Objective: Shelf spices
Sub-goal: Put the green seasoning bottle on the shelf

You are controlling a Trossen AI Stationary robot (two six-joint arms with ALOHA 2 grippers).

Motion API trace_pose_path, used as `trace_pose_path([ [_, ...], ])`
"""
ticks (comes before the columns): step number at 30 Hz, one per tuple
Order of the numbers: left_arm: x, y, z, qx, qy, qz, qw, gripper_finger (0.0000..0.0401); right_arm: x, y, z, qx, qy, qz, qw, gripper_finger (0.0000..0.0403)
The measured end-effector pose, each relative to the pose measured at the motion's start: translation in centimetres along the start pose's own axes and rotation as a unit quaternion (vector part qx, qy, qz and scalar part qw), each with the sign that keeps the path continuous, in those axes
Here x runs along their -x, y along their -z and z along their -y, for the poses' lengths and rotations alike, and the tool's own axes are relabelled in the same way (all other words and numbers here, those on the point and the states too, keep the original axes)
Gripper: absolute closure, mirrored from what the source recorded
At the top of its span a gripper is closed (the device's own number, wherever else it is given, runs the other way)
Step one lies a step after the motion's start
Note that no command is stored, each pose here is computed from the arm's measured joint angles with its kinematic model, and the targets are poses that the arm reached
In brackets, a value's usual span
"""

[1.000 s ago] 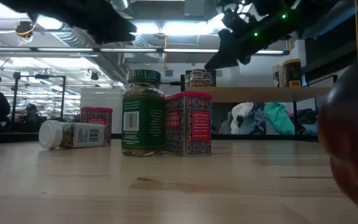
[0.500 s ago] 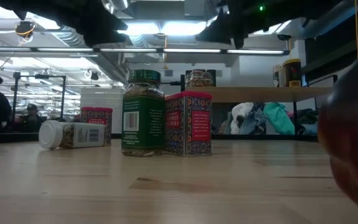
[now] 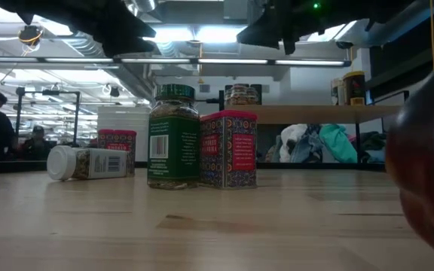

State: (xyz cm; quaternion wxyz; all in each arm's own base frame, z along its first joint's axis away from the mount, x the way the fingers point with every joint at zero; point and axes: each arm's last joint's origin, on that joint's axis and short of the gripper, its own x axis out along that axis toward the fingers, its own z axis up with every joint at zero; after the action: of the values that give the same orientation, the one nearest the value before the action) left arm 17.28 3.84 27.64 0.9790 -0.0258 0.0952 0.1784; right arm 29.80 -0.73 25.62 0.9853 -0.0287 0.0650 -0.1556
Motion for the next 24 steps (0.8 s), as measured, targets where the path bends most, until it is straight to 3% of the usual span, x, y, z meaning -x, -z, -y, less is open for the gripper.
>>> trace_pose_path([
  [5,0.0,0.0,0.0,-0.003,0.0,0.002,1.0,0.015,-0.2,0.7,-0.3,-0.014,-0.03,-0.027,0.999,0.0352],
  [11,0.0,-0.1,0.0,-0.015,-0.003,0.004,1.0,0.015,-1.3,2.7,-1.2,-0.019,-0.101,-0.063,0.993,0.0264],
  [17,0.0,-0.1,0.0,-0.014,-0.003,0.005,1.0,0.015,-3.4,3.4,-1.9,-0.028,-0.099,-0.109,0.989,0.0197],
  [24,0.0,-0.1,0.0,-0.015,-0.003,0.005,1.0,0.015,-6.7,4.1,-2.6,-0.002,-0.075,-0.175,0.982,0.0174],
])
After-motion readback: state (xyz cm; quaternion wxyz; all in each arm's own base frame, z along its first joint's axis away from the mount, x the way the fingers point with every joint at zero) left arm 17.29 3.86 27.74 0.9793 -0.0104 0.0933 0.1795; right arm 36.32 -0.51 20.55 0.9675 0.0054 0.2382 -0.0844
